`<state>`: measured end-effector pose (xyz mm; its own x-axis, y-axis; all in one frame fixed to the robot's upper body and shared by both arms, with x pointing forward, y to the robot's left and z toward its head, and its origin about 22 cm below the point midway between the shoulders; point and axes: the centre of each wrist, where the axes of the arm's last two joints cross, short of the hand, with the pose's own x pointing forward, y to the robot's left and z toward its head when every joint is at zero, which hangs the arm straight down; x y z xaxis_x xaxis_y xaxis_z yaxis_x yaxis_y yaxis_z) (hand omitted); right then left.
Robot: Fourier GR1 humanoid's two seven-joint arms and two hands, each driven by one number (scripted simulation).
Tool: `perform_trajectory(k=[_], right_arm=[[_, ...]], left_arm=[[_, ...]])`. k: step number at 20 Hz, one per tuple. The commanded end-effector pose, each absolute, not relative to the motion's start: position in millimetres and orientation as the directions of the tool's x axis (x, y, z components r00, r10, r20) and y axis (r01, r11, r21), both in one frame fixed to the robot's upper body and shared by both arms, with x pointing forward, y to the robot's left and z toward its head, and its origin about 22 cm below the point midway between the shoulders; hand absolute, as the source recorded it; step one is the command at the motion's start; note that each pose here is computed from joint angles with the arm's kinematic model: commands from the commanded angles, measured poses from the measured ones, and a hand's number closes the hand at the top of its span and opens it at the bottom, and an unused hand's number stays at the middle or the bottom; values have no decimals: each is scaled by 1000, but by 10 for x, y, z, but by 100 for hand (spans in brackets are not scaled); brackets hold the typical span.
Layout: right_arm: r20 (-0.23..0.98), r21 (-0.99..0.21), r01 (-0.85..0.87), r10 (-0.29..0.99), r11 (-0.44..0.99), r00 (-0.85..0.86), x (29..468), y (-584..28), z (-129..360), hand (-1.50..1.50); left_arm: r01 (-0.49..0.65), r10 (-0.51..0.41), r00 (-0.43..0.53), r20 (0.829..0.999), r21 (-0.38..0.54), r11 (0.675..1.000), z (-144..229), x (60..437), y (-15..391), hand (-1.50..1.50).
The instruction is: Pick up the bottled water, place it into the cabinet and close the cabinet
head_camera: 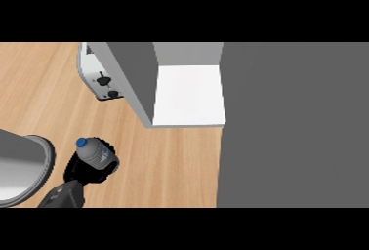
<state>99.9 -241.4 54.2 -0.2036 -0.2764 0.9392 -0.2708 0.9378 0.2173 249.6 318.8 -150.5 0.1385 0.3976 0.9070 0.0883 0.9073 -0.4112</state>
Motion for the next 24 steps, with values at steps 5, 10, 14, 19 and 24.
perform_trajectory(k=[5, 10, 14, 19, 24], right_arm=[[942, 208, -256, -263, 944, -206, 1140, -2323, 592, -150], [943, 219, -265, -274, 939, -191, 995, -2525, 582, -150], [946, 216, -261, -268, 941, -182, 937, -2494, 373, -150], [940, 221, -262, -277, 939, -199, 1111, -2341, 419, -150], [940, 220, -289, -281, 932, -191, 1085, -2155, 407, -150]], left_arm=[[107, 487, 20, 873, -486, 867, -1563, 2404, 3102, 150], [20, 523, -33, 852, -522, 852, -1546, 2455, 3038, 150], [11, 546, -58, 836, -546, 838, -1554, 2365, 3148, 150], [50, 570, -25, 822, -568, 822, -1374, 2587, 2952, 150], [90, 539, 2, 842, -537, 839, -1125, 2637, 2831, 150]])
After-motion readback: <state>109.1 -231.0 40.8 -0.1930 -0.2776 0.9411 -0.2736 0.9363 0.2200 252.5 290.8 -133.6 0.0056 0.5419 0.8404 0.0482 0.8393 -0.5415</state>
